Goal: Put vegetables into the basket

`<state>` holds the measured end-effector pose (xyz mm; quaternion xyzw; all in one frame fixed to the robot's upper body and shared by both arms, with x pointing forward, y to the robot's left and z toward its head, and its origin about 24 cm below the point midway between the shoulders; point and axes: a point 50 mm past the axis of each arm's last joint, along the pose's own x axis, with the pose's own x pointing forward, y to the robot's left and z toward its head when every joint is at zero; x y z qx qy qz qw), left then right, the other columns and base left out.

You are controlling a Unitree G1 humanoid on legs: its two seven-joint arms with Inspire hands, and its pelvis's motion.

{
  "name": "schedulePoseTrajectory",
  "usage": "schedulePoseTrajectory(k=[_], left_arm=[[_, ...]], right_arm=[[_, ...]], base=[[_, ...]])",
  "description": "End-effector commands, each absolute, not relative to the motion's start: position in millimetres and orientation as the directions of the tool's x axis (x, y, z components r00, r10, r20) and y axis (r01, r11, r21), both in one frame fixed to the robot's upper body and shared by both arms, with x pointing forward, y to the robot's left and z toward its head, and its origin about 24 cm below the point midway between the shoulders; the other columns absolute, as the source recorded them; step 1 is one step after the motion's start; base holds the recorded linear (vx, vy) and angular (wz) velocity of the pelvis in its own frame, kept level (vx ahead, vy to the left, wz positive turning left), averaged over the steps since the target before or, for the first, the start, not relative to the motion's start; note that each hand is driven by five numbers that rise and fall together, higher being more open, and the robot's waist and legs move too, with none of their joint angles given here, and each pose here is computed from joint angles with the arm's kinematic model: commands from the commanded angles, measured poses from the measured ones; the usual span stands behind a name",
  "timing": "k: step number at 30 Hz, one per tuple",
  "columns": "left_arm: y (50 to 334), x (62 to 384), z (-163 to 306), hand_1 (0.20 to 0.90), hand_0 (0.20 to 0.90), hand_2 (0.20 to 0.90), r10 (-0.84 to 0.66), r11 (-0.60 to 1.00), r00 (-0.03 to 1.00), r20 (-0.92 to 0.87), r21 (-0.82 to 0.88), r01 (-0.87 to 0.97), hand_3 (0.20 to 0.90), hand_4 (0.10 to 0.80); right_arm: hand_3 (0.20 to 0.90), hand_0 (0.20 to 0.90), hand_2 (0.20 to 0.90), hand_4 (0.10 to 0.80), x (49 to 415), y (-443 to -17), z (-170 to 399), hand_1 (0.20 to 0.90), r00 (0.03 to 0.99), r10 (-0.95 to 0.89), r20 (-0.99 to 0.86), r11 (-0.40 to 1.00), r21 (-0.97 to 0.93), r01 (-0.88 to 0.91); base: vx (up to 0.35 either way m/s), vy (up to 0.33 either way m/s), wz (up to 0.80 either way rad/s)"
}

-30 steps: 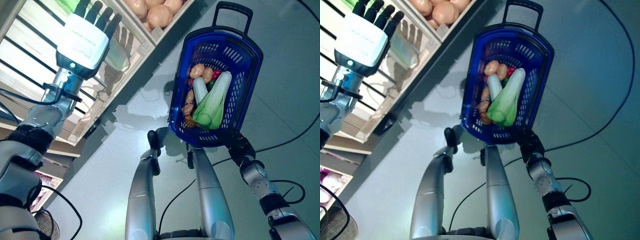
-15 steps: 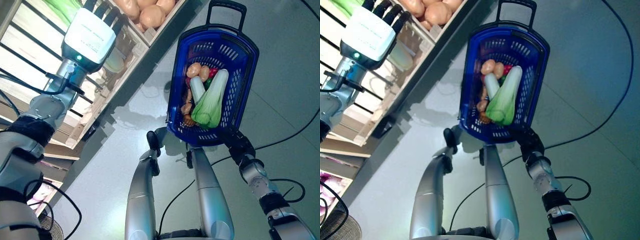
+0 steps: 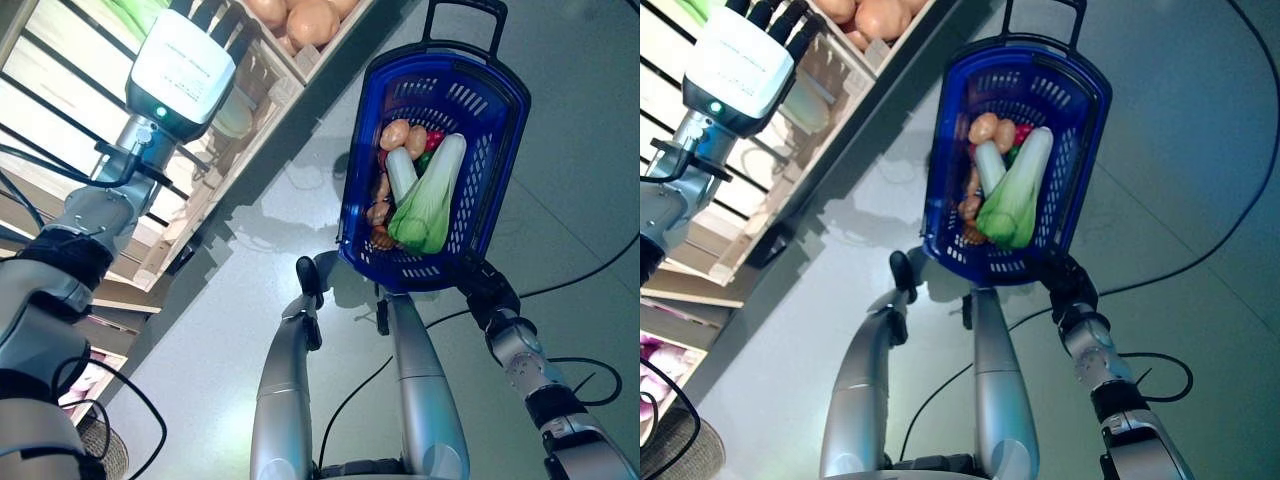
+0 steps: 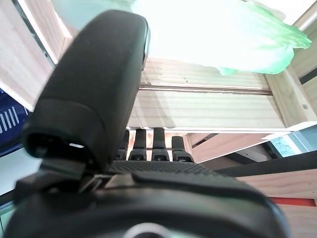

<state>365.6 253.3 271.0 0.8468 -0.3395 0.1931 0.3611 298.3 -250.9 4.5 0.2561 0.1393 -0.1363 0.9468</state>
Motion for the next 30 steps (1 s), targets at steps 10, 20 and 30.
schedulePoseTrajectory(k=[10,20,30], left_arm=[[250.8,344.0,314.9,0.900,0.900,0.900,-0.522,-0.337,0.429,0.737,0.284,-0.898,0.900,0.800],[248.0,332.4,307.7,0.900,0.900,0.900,-0.544,-0.287,0.379,0.749,0.259,-0.922,0.900,0.800],[261.2,337.8,286.3,0.900,0.900,0.900,-0.492,-0.330,0.488,0.721,0.364,-0.871,0.900,0.800]], right_arm=[[0.900,0.900,0.900,0.800,276.2,-257.8,-9.4,0.900,0.891,-0.271,-0.363,0.818,0.402,0.412],[0.900,0.900,0.900,0.800,271.5,-252.9,-9.7,0.900,0.887,-0.283,-0.365,0.800,0.421,0.428],[0.900,0.900,0.900,0.800,269.6,-259.7,-13.1,0.900,0.886,-0.279,-0.371,0.802,0.417,0.428]], base=[[0.004,-0.007,0.02],[0.001,-0.020,0.04],[0.000,0.000,0.00]])
